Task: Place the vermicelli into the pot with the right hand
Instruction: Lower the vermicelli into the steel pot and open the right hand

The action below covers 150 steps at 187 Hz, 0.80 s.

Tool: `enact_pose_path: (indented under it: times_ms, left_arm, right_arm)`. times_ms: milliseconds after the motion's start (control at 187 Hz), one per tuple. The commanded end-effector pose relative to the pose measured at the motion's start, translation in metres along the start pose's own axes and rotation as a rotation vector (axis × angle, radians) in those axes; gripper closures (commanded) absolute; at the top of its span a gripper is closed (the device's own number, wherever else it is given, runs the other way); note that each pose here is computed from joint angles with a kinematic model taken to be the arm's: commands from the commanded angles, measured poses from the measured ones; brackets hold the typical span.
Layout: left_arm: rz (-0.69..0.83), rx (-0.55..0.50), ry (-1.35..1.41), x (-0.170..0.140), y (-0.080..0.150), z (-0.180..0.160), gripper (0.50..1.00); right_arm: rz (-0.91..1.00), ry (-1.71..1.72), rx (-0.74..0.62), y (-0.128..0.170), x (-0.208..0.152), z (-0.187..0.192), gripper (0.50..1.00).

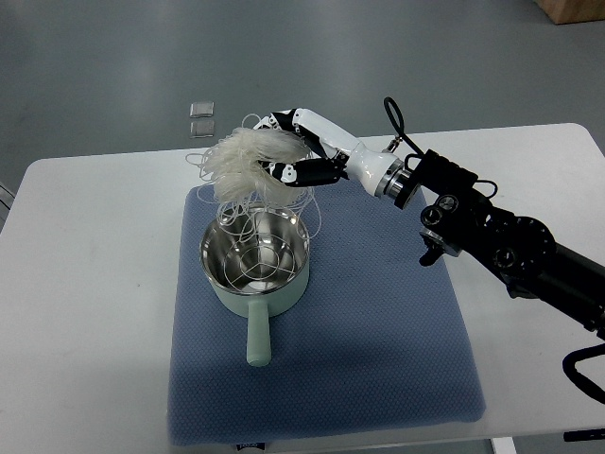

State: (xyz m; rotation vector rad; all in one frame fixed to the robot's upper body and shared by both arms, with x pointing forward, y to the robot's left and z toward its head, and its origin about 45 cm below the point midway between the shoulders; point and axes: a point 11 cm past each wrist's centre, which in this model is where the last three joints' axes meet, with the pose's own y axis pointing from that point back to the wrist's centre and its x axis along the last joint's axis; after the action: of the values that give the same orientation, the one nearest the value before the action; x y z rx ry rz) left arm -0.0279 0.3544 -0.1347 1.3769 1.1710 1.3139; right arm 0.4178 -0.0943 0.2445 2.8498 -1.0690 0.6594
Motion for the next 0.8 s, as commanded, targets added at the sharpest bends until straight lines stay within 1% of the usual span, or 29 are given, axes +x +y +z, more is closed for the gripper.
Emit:
enact_pose_path:
  times_ms: [0,235,321,358,396,439,460,497,567,572,578,583,615,797]
  left_arm:
    - [0.000,0.001,0.000,0.000,0.000,0.000,0.500]
    - [0.000,0.001,0.000,0.000,0.000,0.000,0.500]
    - [0.000,0.001,0.000,0.000,0.000,0.000,0.500]
    - [0.000,0.001,0.000,0.000,0.000,0.000,0.500]
    - [0.000,-0.001,0.000,0.000,0.000,0.000,0.500]
    - [0.000,0.001,0.000,0.000,0.000,0.000,0.500]
    - [0.000,0.001,0.000,0.000,0.000,0.000,0.500]
    - [0.000,0.001,0.000,0.000,0.000,0.000,0.500]
    - [0.000,-0.001,0.000,0.000,0.000,0.000,0.500]
    - [0.000,-0.001,0.000,0.000,0.000,0.000,0.500]
    - [0.000,-0.001,0.000,0.000,0.000,0.000,0.500]
    - [0.000,0.001,0.000,0.000,0.000,0.000,0.500]
    - [0.000,-0.001,0.000,0.000,0.000,0.000,0.500]
    - [0.000,-0.001,0.000,0.000,0.000,0.000,0.500]
  right_arm:
    - [-0.005,-0.020,-0.011,0.003,-0.009,0.007,0.983]
    - [-0.031,-0.071,-0.032,0.006,-0.043,0.021,0.963]
    - [-0.031,-0.069,-0.037,0.006,-0.048,0.023,0.953]
    - [-0.026,-0.067,-0.038,0.006,-0.048,0.023,0.930]
    - [-0.022,-0.068,-0.040,0.007,-0.048,0.024,0.920]
    - [-0.021,-0.068,-0.042,0.007,-0.048,0.025,0.889]
    - [-0.022,-0.069,-0.041,0.007,-0.049,0.025,0.885]
    - [-0.020,-0.068,-0.043,0.007,-0.049,0.025,0.846]
    - [-0.018,-0.068,-0.045,0.008,-0.049,0.026,0.799]
    - [-0.016,-0.069,-0.045,0.008,-0.048,0.026,0.787]
    - [-0.016,-0.069,-0.045,0.008,-0.048,0.026,0.787]
    - [-0.016,-0.069,-0.045,0.008,-0.048,0.026,0.773]
    - [-0.014,-0.069,-0.047,0.008,-0.049,0.027,0.742]
    - [-0.012,-0.073,-0.048,0.009,-0.049,0.028,0.720]
